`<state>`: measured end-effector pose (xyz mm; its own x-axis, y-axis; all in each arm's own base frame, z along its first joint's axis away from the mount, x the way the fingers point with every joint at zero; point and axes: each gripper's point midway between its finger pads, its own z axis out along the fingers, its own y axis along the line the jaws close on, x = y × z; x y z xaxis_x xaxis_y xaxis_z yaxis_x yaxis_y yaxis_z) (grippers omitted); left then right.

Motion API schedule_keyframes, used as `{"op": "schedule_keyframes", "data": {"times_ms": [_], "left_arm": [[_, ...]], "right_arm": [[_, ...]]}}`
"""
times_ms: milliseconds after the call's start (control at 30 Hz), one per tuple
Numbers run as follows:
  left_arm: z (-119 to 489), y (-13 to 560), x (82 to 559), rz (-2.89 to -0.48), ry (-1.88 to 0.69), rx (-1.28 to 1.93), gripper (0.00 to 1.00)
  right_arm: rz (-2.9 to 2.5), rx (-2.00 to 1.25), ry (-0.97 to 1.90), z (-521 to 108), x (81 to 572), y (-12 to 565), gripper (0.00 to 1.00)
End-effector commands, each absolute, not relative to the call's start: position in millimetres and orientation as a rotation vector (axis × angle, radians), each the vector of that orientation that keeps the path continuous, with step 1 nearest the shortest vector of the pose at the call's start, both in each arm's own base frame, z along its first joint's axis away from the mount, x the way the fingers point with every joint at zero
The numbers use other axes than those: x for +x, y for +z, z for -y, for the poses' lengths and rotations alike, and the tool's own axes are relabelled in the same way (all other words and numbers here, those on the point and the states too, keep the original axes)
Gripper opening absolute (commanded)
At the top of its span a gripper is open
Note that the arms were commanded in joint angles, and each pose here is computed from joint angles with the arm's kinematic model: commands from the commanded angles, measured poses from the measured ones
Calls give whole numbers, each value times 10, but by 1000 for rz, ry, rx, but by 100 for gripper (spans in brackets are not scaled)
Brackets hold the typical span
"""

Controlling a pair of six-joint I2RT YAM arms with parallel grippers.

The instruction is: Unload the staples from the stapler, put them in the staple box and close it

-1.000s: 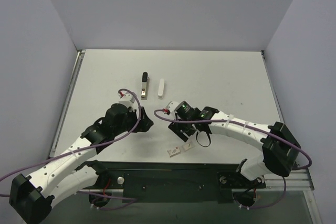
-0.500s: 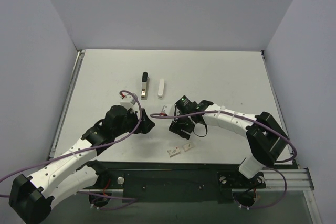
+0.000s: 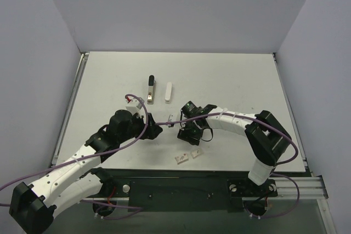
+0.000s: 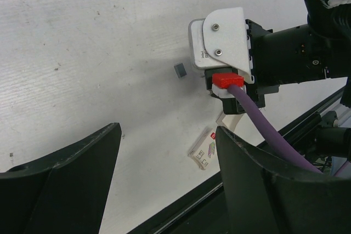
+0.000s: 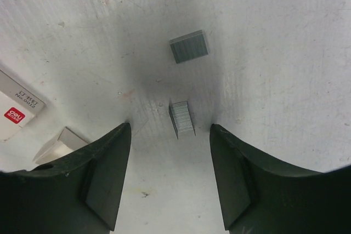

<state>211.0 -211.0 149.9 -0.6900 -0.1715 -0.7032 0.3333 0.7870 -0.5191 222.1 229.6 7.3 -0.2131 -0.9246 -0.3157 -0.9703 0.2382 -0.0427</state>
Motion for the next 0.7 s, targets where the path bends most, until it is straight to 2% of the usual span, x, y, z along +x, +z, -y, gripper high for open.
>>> {"op": "schedule_keyframes", "data": {"times_ms": [0, 667], "left_arm": [[2181, 1639, 2142, -2127, -862, 143, 80], [2170, 1630, 2127, -2127, -863, 141, 80]], "right_arm": [[-2216, -1773, 229, -2352, 2320, 102, 54], [-2250, -1810, 165, -2319, 2243, 28, 32]]}}
